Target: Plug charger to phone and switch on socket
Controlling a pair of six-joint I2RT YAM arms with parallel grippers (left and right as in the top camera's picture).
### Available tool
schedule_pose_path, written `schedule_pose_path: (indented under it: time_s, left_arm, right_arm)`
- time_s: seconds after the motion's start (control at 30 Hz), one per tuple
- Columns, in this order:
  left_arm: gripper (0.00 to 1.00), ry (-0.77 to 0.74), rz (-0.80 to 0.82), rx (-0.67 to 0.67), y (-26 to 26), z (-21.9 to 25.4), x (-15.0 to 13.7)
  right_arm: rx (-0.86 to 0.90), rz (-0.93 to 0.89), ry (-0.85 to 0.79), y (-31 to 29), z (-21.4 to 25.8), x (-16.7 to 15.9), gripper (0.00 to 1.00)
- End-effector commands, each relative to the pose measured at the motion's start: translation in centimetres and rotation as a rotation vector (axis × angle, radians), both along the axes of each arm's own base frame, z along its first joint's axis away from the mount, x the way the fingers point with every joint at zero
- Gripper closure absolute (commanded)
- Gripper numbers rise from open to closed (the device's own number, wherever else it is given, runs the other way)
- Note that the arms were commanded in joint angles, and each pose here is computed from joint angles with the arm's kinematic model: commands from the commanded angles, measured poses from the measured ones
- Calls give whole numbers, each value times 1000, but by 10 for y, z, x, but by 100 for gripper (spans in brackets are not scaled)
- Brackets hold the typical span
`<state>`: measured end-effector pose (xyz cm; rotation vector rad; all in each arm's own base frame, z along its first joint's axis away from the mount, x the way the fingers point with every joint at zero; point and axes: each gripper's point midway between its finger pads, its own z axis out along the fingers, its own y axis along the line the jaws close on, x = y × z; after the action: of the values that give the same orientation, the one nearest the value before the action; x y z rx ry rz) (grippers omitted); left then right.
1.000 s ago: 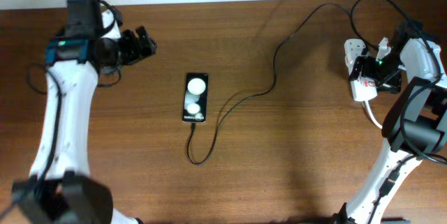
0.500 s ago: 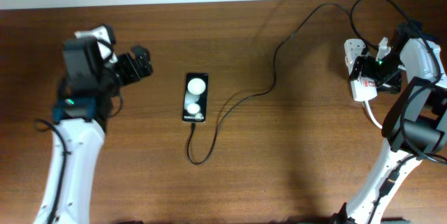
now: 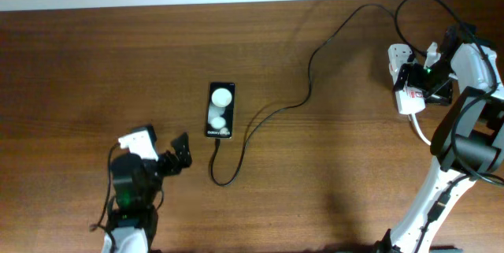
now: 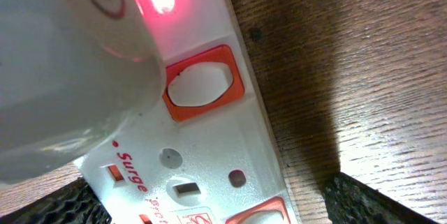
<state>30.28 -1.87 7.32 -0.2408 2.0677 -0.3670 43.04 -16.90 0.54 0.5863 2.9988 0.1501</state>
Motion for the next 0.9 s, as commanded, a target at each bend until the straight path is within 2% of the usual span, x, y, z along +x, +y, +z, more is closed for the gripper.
schedule_pose_path:
  time_s: [0.0,0.1,0.3,0.37,0.53,0.67,0.87]
  left_arm:
    - [1,-9,8,3,0,-11,-20]
    - [1,-20,18,10,1,-16,-33]
    - [1,-85,54,31,7,5,-43]
    - [1,-87,111,64,18,7,-55]
    - [1,-298,90,139,18,54,-53]
    - [1,-455,15,330,11,85,-57]
    - [1,-442,44,375,16,83,-57]
  right_arm:
    - [2,4,54,-1,-19,-10,2]
    - [2,4,54,-1,-19,-10,1]
    - [2,4,54,-1,-19,-10,1]
    - [2,4,54,-1,-19,-10,1]
    - [2,3,54,-1,-19,-10,1]
    - [2,4,54,-1,-19,-10,1]
    - [2,4,54,-1,-19,-10,1]
